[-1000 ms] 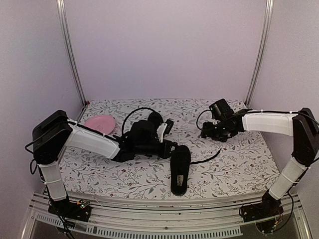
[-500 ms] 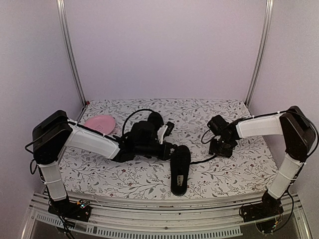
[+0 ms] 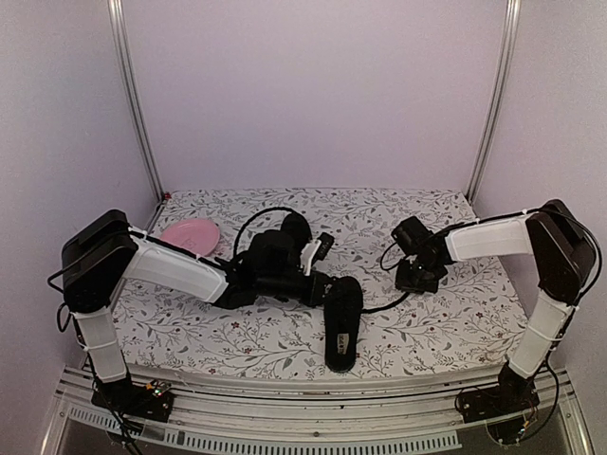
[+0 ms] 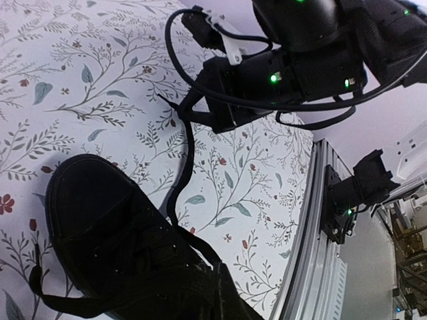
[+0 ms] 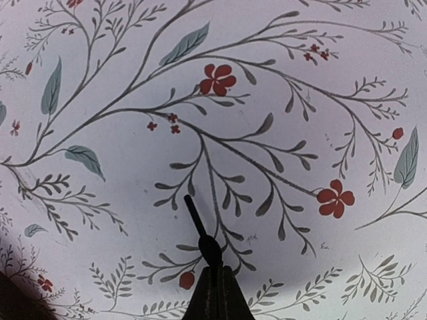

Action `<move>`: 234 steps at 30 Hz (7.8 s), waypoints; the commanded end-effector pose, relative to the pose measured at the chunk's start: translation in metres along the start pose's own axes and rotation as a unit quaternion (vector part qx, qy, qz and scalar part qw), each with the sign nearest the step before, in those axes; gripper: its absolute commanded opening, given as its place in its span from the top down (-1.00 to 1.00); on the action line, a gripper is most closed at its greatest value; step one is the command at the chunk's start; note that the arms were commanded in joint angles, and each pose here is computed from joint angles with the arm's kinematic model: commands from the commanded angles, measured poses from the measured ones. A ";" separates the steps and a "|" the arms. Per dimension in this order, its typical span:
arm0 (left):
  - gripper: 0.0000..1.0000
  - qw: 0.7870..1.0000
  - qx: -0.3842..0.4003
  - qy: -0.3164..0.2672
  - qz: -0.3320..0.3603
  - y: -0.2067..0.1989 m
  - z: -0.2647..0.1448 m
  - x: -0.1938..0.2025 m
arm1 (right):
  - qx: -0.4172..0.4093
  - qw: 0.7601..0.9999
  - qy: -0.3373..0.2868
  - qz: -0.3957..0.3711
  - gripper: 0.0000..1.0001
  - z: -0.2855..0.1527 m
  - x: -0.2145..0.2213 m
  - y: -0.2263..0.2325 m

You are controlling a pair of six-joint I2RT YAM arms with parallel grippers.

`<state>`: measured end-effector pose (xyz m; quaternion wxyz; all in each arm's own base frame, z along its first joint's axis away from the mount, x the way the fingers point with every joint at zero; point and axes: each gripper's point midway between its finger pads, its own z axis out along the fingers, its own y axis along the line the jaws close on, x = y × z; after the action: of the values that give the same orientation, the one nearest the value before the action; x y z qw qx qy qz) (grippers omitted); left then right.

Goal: Tie the shoes
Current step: Pick up the shoelace from the center of the board, then place the shoelace at the center of the board, then cross the shoelace over the shoelace.

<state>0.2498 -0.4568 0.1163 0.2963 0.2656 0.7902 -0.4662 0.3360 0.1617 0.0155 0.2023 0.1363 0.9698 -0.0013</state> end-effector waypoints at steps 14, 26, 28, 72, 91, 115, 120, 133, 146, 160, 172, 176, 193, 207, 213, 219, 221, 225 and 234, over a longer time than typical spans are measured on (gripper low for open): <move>0.85 0.994 0.065 0.061 0.063 -0.010 0.022 0.005 | -0.353 0.910 -0.213 -0.042 0.96 -0.191 -0.100 0.103; 0.73 0.996 0.035 0.062 0.053 0.014 0.029 0.000 | -0.433 0.869 -0.226 -0.080 0.96 -0.233 -0.100 0.129; 0.71 0.996 0.036 0.061 0.053 0.014 0.030 -0.001 | -0.439 0.867 -0.223 -0.083 0.96 -0.235 -0.099 0.131; -0.07 0.986 0.073 0.139 0.048 0.013 0.024 0.030 | -0.379 0.896 -0.217 -0.078 0.96 -0.200 -0.104 0.132; 0.74 0.975 0.150 0.158 0.045 -0.011 0.039 0.030 | -0.390 0.891 -0.206 -0.105 0.96 -0.196 -0.097 0.153; 0.76 0.974 0.194 0.118 0.030 -0.024 0.029 0.002 | -0.401 0.887 -0.184 -0.133 0.96 -0.188 -0.080 0.178; 0.76 0.975 0.193 0.110 0.029 -0.024 0.030 -0.003 | -0.403 0.887 -0.178 -0.137 0.96 -0.186 -0.076 0.181; 1.00 0.983 0.164 0.074 0.029 -0.015 0.016 -0.012 | -0.415 0.881 -0.163 -0.160 0.96 -0.179 -0.064 0.194; 1.00 0.994 0.105 0.030 0.001 0.000 -0.013 -0.006 | -0.450 0.854 -0.141 -0.219 0.00 -0.167 -0.037 0.245; 1.00 0.998 0.036 -0.011 -0.043 0.013 -0.018 -0.023 | -0.405 0.881 -0.178 -0.168 -0.95 -0.151 -0.063 0.120; 1.00 0.993 0.100 0.016 -0.052 -0.009 -0.019 -0.025 | -0.469 0.842 -0.198 -0.178 -0.85 -0.132 0.025 0.071; 1.00 0.993 0.107 0.026 -0.049 -0.011 -0.018 -0.024 | -0.481 0.821 -0.204 -0.229 -0.56 -0.130 0.036 0.090; 1.00 0.993 0.102 0.030 -0.051 -0.008 -0.018 -0.021 | -0.525 0.749 -0.199 -0.351 0.02 -0.102 0.064 0.183; 1.00 0.995 0.089 0.025 -0.049 -0.005 -0.018 -0.024 | -0.527 0.748 -0.175 -0.364 -0.26 -0.097 0.085 0.180; 1.00 0.995 0.087 0.026 -0.051 -0.004 -0.018 -0.023 | -0.522 0.756 -0.201 -0.340 0.20 -0.101 0.071 0.183; 1.00 0.995 0.080 0.023 -0.052 -0.002 -0.018 -0.023 | -0.544 0.745 -0.210 -0.324 0.84 -0.115 0.063 0.193; 1.00 0.996 0.074 0.020 -0.054 0.000 -0.019 -0.024 | -0.539 0.750 -0.213 -0.319 0.94 -0.117 0.063 0.188; 1.00 0.997 0.061 0.013 -0.055 0.005 -0.022 -0.024 | -0.511 0.769 -0.225 -0.311 0.96 -0.124 0.060 0.164; 1.00 0.997 0.054 0.008 -0.051 0.008 -0.018 -0.027 | -0.378 0.843 -0.178 -0.340 0.96 -0.123 0.058 0.107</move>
<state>0.2583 -0.4425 0.1196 0.2218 0.2444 0.7892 -0.5179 0.2687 0.3152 0.1357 0.4421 -0.2927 0.7688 0.3576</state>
